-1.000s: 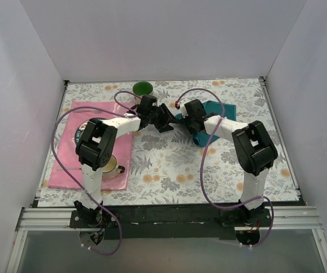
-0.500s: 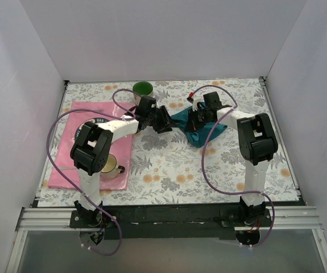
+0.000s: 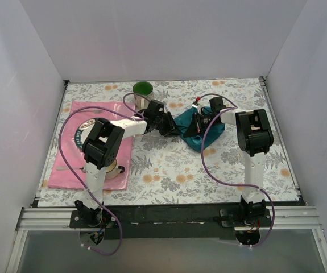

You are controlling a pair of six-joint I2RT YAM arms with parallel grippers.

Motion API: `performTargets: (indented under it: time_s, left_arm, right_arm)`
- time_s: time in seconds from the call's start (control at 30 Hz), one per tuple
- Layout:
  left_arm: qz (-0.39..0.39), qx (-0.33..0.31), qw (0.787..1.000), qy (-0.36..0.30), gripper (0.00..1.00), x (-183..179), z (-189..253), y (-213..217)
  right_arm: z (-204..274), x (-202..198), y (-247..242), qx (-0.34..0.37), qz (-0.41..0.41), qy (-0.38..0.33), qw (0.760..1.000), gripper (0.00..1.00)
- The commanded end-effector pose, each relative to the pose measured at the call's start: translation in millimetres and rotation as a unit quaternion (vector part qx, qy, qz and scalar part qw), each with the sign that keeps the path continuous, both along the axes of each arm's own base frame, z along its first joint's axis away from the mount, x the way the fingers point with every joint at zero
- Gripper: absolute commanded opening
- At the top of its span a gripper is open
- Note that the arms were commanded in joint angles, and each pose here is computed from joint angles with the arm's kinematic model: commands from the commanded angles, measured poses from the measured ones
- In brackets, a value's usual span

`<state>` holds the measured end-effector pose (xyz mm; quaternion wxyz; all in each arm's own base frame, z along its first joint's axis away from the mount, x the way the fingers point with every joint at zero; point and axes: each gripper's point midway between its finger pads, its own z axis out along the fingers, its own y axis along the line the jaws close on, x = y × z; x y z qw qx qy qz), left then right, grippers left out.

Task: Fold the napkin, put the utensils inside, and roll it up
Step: Roll the napkin with the utensil

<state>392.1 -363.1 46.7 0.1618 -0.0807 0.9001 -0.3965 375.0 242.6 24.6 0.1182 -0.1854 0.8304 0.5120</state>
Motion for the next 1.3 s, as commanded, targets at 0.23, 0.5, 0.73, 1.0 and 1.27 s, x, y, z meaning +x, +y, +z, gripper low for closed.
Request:
performTargets:
  time_s: [0.23, 0.5, 0.73, 1.0, 1.27]
  left_arm:
    - [0.002, -0.045, 0.998, -0.032, 0.18, 23.1, 27.0, -23.9]
    - [0.005, -0.05, 0.999, -0.018, 0.16, 23.2, 10.7, -28.0]
    - [0.014, -0.035, 0.999, 0.008, 0.1, 19.4, -11.8, -24.8]
    - [0.015, 0.003, 0.993, -0.118, 0.3, 42.2, 63.9, -17.2]
    - [0.008, -0.002, 0.995, -0.099, 0.16, 20.5, 74.1, -10.4]
  right_arm:
    - [-60.8, -37.1, -22.6, -0.082, -0.006, 0.104, 0.991, 0.01]
    - [-60.5, -39.4, -23.4, -0.079, -0.007, 0.11, 0.991, 0.01]
    - [-54.5, -34.4, -23.2, -0.083, -0.009, 0.105, 0.991, 0.01]
    - [-62.3, -33.9, -26.6, -0.089, -0.013, 0.113, 0.989, 0.01]
    - [-59.2, -31.0, -26.5, -0.089, -0.025, 0.119, 0.989, 0.01]
